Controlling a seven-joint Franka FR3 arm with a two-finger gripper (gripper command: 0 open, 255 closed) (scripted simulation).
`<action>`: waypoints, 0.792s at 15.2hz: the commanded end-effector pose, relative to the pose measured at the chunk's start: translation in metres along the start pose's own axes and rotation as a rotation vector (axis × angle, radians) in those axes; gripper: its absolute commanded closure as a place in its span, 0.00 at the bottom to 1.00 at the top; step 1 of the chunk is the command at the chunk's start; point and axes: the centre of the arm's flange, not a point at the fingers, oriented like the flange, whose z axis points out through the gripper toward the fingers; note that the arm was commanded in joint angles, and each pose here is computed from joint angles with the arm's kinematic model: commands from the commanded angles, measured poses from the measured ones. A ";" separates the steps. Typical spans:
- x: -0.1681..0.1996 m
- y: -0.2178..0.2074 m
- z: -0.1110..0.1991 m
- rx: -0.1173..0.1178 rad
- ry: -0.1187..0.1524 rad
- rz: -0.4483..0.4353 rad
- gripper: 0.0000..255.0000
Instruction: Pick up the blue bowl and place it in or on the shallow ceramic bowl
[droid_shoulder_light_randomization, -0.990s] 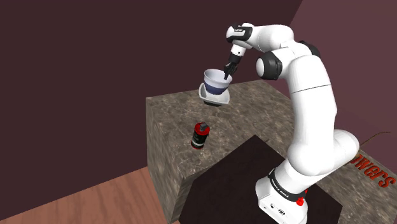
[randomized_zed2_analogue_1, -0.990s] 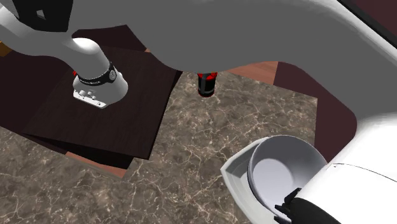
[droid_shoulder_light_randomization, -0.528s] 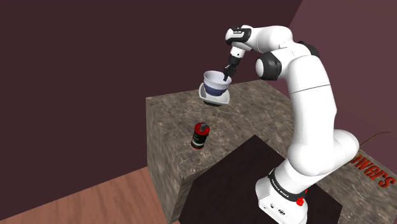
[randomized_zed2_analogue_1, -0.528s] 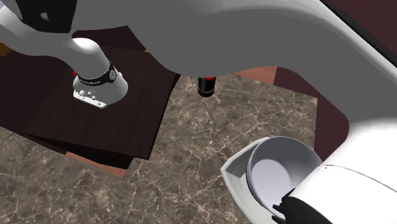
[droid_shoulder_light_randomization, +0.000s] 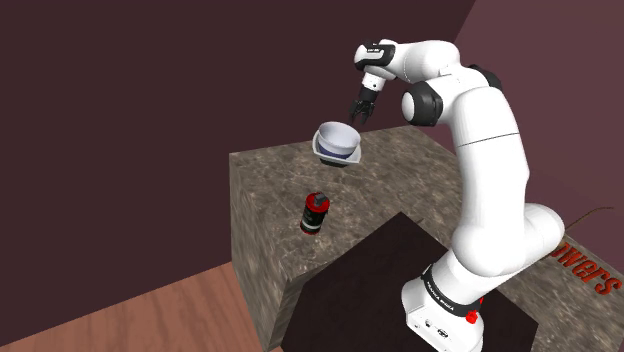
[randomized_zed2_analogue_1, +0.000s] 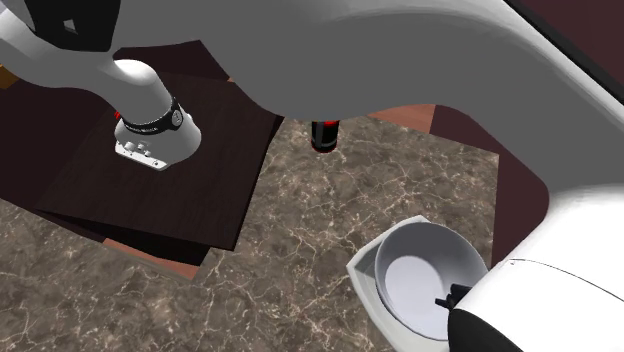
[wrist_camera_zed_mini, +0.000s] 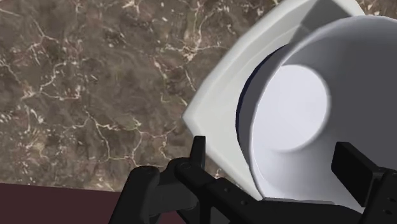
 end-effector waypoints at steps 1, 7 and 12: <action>0.000 0.000 -0.013 0.000 0.000 0.000 0.00; 0.000 0.000 -0.050 0.000 0.000 0.000 0.00; 0.000 0.000 -0.050 0.000 0.000 0.000 0.00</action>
